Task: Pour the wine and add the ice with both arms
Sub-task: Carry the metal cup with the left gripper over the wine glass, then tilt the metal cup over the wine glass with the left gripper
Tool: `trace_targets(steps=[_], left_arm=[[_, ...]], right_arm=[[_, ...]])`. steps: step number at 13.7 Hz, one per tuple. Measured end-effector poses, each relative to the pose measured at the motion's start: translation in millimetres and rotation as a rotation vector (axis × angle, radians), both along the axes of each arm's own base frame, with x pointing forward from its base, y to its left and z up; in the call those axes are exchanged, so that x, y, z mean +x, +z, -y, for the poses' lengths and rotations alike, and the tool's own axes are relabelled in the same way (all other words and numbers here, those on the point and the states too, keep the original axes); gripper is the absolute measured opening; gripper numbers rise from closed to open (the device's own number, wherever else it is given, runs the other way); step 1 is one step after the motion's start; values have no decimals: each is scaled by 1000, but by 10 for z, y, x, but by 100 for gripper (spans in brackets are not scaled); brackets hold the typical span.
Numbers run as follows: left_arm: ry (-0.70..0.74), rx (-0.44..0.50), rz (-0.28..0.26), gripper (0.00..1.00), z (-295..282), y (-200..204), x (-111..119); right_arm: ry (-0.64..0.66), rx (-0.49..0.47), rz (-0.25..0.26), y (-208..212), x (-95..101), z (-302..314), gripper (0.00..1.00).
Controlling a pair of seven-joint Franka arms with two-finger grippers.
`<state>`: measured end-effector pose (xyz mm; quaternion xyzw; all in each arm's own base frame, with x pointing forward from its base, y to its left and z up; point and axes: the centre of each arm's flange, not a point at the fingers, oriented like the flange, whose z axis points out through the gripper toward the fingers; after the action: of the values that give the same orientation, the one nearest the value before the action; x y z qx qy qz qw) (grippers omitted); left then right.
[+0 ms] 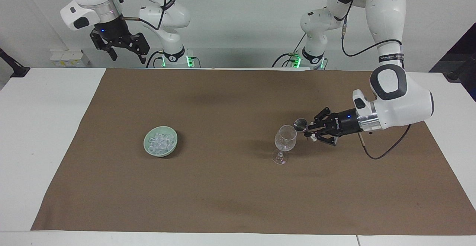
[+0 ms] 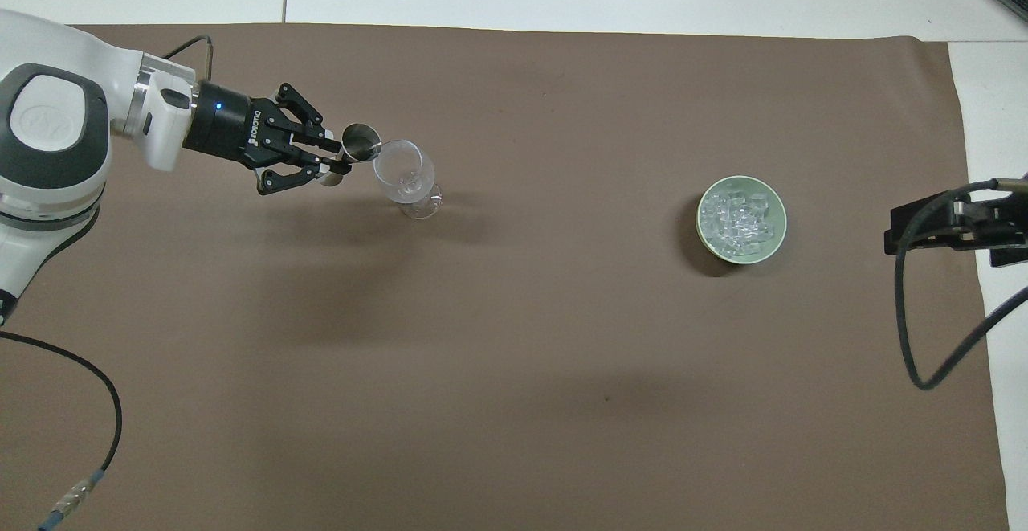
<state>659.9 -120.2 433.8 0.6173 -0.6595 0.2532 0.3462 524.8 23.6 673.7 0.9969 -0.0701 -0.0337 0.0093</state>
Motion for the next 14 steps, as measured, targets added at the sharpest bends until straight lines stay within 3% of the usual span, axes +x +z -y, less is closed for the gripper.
trace_targets(steps=[7, 11, 14], left_arm=[[-2, 78, 48, 22, 178, 131, 6], [0, 159, 52, 22, 235, 242, -11], [4, 167, 61, 22, 247, 325, -25]], right_arm=[[0, 0, 0, 0, 0, 0, 100], [0, 0, 0, 0, 0, 0, 100], [0, 0, 0, 0, 0, 0, 100]])
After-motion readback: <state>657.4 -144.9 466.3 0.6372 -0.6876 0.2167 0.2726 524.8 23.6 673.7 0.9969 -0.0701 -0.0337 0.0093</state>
